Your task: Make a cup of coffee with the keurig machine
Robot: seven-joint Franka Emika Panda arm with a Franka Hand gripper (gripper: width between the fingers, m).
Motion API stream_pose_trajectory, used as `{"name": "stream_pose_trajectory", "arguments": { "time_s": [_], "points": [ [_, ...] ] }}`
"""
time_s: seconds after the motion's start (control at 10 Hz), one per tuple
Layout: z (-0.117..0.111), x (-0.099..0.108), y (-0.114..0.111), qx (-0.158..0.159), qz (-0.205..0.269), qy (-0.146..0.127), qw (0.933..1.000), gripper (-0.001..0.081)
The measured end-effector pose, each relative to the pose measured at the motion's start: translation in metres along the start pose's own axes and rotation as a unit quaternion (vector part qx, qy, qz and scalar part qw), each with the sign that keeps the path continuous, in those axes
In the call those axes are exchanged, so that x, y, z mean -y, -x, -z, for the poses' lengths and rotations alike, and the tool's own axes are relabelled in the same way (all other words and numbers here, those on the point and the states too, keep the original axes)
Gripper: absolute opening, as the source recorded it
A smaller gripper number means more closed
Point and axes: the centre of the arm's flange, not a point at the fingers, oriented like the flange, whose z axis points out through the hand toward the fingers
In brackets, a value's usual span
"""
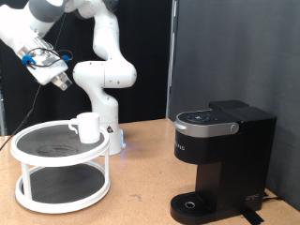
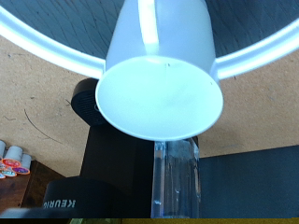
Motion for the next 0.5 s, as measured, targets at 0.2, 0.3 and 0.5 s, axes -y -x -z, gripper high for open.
{"name": "stream_pose_trajectory", "arguments": {
  "time_s": [0.2, 0.3, 0.5],
  "points": [
    [-0.017, 0.005, -0.006, 0.001, 0.005, -0.011, 0.9999, 0.0538],
    [-0.027, 0.008, -0.01, 0.001, 0.008, -0.019, 0.9998, 0.0686],
    [-0.046, 0.012, -0.018, -0.001, 0.014, -0.028, 0.9995, 0.072]
  ]
}}
